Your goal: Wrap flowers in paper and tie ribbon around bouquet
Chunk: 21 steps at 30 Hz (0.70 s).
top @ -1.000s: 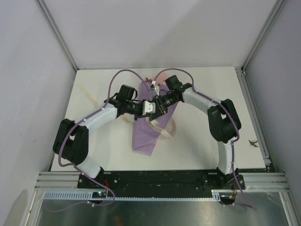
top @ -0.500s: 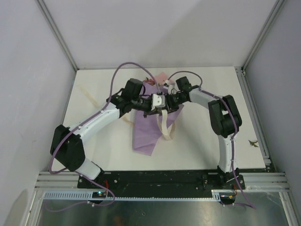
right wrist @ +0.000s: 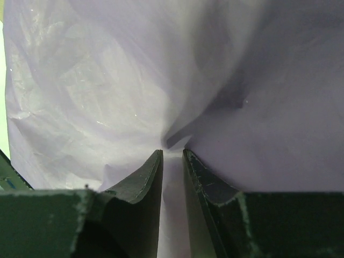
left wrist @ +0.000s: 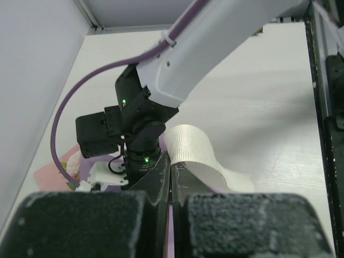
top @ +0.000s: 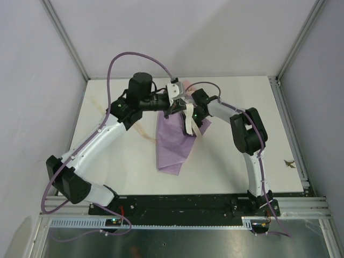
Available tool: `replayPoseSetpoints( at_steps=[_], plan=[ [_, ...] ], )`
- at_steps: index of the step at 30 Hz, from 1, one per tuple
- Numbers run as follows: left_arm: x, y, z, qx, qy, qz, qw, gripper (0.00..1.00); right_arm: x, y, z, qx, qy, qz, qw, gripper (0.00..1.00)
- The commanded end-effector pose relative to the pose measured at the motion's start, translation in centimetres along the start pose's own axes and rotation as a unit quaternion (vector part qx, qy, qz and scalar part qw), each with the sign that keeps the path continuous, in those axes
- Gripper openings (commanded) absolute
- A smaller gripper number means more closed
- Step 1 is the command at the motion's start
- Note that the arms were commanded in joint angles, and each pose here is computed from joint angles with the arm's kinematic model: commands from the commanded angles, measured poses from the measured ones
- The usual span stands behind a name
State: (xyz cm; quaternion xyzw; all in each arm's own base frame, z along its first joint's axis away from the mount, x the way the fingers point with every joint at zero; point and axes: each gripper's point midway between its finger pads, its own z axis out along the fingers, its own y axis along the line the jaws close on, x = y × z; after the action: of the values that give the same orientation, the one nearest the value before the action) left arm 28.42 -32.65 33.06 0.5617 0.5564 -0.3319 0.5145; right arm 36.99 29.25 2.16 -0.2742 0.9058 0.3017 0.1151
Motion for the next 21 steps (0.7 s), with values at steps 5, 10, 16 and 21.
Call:
replayPoseSetpoints(
  at_steps=[5, 10, 16, 21],
  plan=[
    [-9.2, 1.9, -2.9, -0.056, -0.084, -0.016, 0.995, 0.00, 1.9, -2.8, 0.2, 0.046, 0.039, -0.023, 0.998, 0.26],
    [-12.0, 2.2, -3.4, -0.058, -0.110, -0.018, 0.992, 0.00, 1.6, -2.5, -0.1, 0.044, 0.040, -0.032, 0.998, 0.26],
    [-15.0, 2.4, -4.4, -0.064, -0.138, -0.019, 0.988, 0.00, 1.7, -2.3, -0.2, 0.039, 0.045, -0.036, 0.998, 0.26],
    [-17.8, 2.4, -5.5, -0.068, -0.165, -0.018, 0.984, 0.00, 1.7, -2.2, -0.2, 0.035, 0.046, -0.038, 0.998, 0.26]
  ],
)
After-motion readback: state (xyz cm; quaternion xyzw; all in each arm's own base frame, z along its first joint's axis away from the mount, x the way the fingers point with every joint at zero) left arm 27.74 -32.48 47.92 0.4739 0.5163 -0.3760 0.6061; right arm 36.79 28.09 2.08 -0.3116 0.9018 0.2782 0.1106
